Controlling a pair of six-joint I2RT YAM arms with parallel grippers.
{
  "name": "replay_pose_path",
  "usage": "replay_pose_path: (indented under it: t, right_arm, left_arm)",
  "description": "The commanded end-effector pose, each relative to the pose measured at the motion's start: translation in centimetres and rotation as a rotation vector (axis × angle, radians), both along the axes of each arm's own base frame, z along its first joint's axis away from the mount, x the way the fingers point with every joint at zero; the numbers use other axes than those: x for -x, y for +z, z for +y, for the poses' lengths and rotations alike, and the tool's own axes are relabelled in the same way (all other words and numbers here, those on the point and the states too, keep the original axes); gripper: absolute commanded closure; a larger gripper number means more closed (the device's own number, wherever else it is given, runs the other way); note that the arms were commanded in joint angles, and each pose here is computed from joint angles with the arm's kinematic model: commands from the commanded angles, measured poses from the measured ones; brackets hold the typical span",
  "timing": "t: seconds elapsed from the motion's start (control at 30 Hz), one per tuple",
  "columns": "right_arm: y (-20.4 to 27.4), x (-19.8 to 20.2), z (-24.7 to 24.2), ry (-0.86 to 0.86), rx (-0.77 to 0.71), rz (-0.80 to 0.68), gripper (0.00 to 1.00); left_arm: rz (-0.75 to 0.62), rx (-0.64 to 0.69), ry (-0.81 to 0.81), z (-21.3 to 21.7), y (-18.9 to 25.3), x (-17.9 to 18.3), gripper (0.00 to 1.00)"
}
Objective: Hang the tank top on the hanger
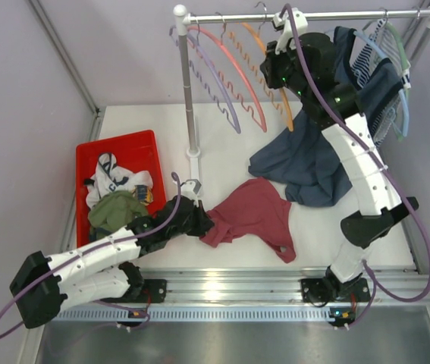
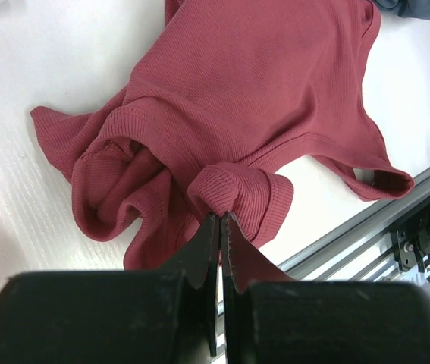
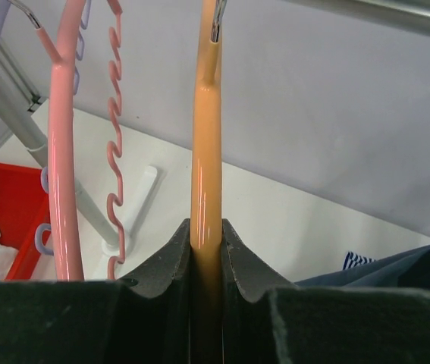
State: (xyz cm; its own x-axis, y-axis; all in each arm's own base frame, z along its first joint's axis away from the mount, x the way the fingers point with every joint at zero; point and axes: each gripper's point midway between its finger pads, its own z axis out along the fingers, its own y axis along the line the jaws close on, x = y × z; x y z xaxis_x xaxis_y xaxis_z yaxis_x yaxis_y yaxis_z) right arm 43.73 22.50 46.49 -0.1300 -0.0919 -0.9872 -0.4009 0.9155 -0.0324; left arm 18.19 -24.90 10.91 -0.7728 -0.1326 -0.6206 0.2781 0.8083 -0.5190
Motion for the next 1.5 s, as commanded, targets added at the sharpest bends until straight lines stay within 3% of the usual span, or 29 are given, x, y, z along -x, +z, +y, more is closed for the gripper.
replay_pose_path:
  t: [0.0, 0.37, 0.6, 0.67, 0.8, 1.03, 1.13, 1.33, 1.47]
  right_arm:
    - [7.5, 2.1, -2.1, -0.036, -0.104, -0.208, 1.00]
    - [8.0, 4.6, -3.4, -0.032, -0.141, -0.233, 1.00]
    - [7.3, 9.3, -6.4, -0.065, -0.183, -0.218, 1.00]
    - [4.3, 10.3, -6.9, -0.071, -0.175, -0.152, 1.00]
    - [0.6, 16.7, -8.9, -0.017, -0.219, -0.074, 1.00]
    - [-14.2, 25.9, -9.0, 0.112, -0.278, 0.305, 1.00]
    - [-18.0, 29.3, -9.0, 0.160, -0.332, 0.406, 1.00]
    - [-21.8, 33.0, -8.7, 0.230, -0.361, 0.536, 1.00]
    - [-21.8, 34.3, -8.8, 0.265, -0.354, 0.552, 1.00]
  left_arm:
    - [-0.034, 0.039, -0.017, -1.1, 2.0, -0.6, 1.00]
    - [-0.043, 0.059, -0.028, -1.4, 2.5, -0.6, 1.00]
    - [-0.048, 0.088, -0.037, -1.9, 2.7, -0.6, 1.00]
    - [-0.056, 0.110, -0.034, -2.1, 3.0, -0.7, 1.00]
    - [-0.076, 0.139, -0.015, -2.1, 3.5, -1.0, 1.00]
    - [-0.090, 0.131, 0.032, -1.9, 3.9, -2.6, 1.00]
    - [-0.092, 0.130, 0.061, -1.5, 3.7, -3.4, 1.00]
    - [-0.085, 0.164, 0.099, -1.0, 3.9, -5.3, 1.00]
    - [-0.092, 0.169, 0.115, -0.7, 4.4, -6.4, 1.00]
